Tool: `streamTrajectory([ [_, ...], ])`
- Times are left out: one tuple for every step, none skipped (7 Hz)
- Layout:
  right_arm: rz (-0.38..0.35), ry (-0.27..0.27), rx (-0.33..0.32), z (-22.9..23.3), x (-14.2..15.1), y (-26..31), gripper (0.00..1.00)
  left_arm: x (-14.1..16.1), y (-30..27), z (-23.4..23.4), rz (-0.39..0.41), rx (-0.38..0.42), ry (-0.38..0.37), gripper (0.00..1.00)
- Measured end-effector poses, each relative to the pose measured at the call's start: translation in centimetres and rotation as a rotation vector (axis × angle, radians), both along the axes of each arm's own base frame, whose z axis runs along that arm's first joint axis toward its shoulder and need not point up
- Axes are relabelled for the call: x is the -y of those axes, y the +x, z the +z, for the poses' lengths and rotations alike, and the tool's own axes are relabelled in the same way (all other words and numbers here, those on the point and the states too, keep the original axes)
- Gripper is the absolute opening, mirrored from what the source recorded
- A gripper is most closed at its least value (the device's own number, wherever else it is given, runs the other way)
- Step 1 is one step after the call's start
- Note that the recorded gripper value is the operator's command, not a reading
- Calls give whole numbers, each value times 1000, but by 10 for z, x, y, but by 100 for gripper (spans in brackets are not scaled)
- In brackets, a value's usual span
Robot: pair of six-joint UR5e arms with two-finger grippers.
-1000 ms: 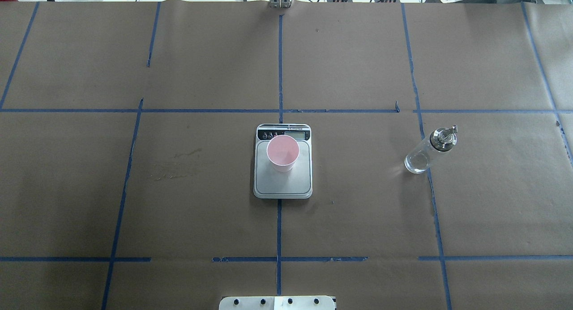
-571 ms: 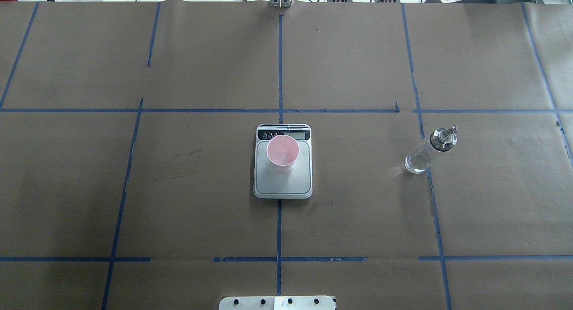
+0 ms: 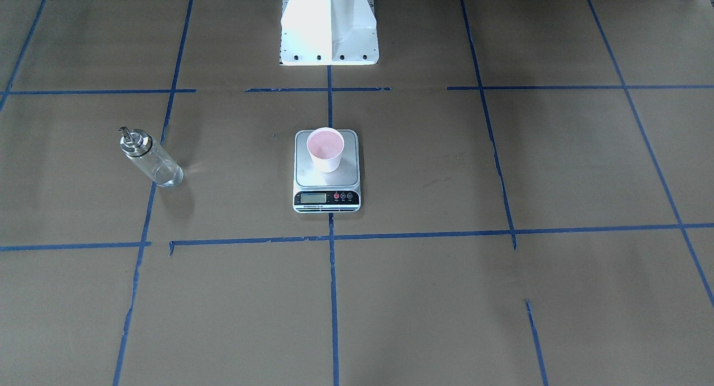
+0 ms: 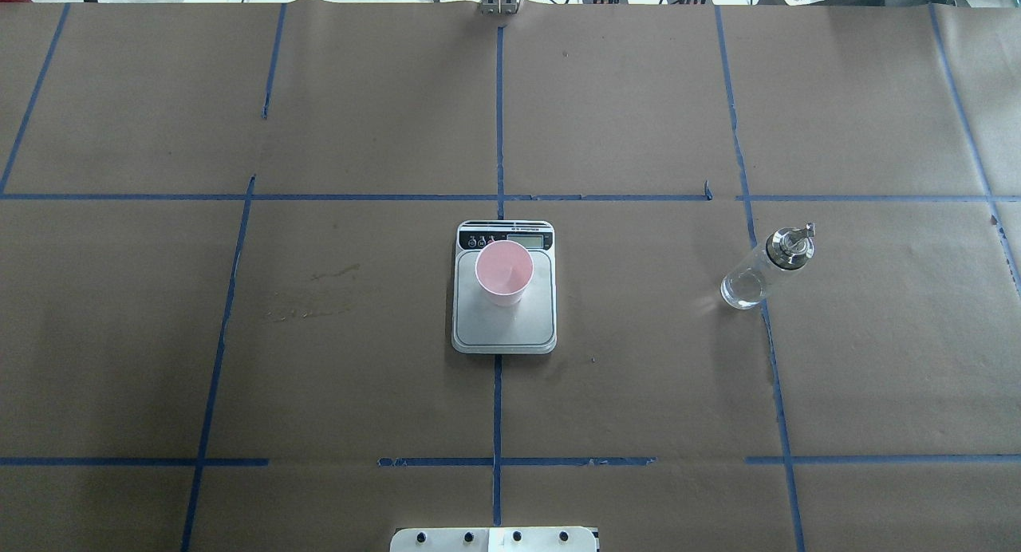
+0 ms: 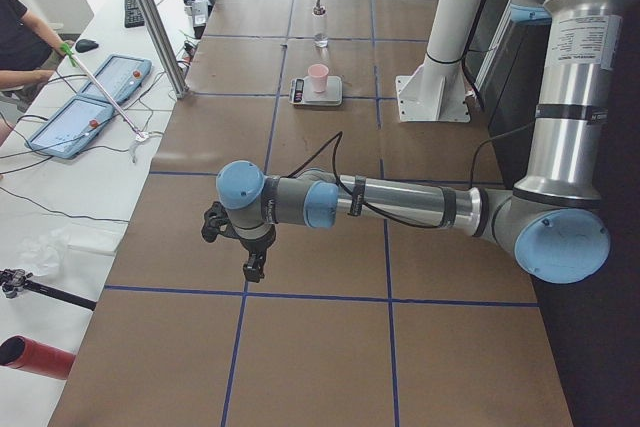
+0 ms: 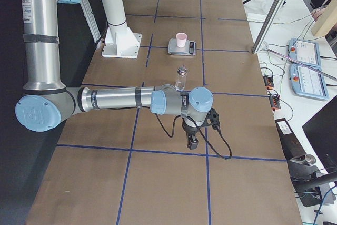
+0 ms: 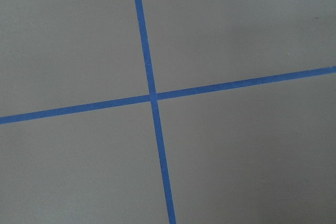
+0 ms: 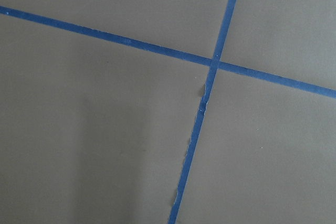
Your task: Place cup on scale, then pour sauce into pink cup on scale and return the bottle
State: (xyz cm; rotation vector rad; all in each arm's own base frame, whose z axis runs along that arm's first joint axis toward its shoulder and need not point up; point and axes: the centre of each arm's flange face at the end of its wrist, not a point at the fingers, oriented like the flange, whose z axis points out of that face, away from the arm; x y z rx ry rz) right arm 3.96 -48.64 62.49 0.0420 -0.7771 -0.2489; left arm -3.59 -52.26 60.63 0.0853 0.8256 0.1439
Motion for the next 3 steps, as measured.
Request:
streamTrajectory([
  [0,0,-1,0,0,0,100,0,0,-1,0,-1,1,100],
  [0,1,-1,0,0,0,100,0,0,0,0,0,1,100],
  [0,2,-1,0,0,0,100,0,0,1,0,2,-1,100],
])
